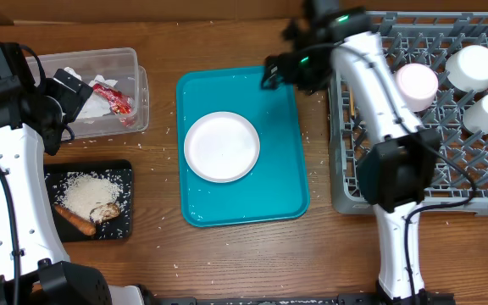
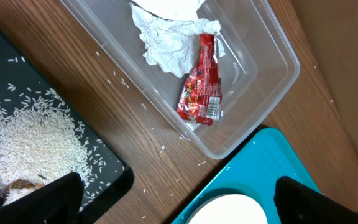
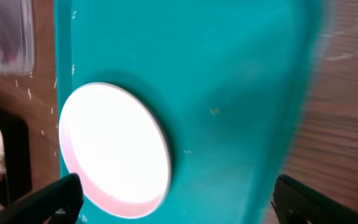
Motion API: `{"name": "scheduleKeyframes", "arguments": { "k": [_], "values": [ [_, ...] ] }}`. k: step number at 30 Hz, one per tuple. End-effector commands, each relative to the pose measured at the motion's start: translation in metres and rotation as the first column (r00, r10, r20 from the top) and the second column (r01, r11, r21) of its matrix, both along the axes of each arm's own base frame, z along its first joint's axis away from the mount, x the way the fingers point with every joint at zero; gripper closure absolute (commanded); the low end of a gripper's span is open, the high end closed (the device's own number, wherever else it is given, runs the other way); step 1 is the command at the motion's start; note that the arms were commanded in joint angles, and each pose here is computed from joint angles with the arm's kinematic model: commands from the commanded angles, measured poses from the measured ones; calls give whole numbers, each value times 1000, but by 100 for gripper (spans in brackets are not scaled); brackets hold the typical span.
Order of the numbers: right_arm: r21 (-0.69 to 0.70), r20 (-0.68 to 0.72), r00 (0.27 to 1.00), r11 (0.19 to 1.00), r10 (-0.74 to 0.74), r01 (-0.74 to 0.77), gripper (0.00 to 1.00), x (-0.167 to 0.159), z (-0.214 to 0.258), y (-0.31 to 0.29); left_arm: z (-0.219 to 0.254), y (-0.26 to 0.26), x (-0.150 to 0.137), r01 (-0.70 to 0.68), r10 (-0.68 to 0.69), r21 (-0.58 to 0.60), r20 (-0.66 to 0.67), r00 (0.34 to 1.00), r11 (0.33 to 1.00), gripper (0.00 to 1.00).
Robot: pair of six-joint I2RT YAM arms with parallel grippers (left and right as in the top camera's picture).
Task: Sort waste into correct bins and load items into the dishwasher
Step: 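Reach the right gripper to the white plate and grasp its rim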
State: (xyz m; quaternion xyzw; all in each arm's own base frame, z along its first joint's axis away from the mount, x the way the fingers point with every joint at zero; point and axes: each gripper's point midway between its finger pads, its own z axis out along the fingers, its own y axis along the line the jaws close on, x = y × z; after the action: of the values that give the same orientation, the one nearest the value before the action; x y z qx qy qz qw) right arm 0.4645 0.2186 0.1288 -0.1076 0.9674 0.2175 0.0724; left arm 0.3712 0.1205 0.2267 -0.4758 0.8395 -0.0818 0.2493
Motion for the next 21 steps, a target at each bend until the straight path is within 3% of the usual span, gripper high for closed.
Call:
{"name": "scheduleKeyframes", "arguments": {
  "k": [1, 7, 11, 16, 19, 21],
  "values": [
    [-95, -24, 999, 995, -36, 33, 0, -19, -28, 19, 12, 2, 1, -9, 9, 14, 30, 1000, 1000, 0],
    [-157, -74, 997, 987, 12, -23, 1, -53, -72, 50, 12, 2, 1, -9, 9, 14, 30, 1000, 1000, 0],
    [-209, -94, 996, 978, -2, -17, 9, -64, -89, 49, 12, 2, 1, -9, 9, 14, 30, 1000, 1000, 0],
    [-227, -125, 992, 973, 6, -35, 36, -77, -104, 49, 12, 2, 1, -9, 9, 14, 30, 1000, 1000, 0],
    [-252, -136, 990, 968, -41, 5, 57, -79, -109, 44, 12, 2, 1, -9, 9, 14, 30, 1000, 1000, 0],
    [-254, -136, 990, 967, -48, 12, 77, -78, -108, 44, 12, 2, 1, -9, 9, 14, 30, 1000, 1000, 0]
  ]
}}
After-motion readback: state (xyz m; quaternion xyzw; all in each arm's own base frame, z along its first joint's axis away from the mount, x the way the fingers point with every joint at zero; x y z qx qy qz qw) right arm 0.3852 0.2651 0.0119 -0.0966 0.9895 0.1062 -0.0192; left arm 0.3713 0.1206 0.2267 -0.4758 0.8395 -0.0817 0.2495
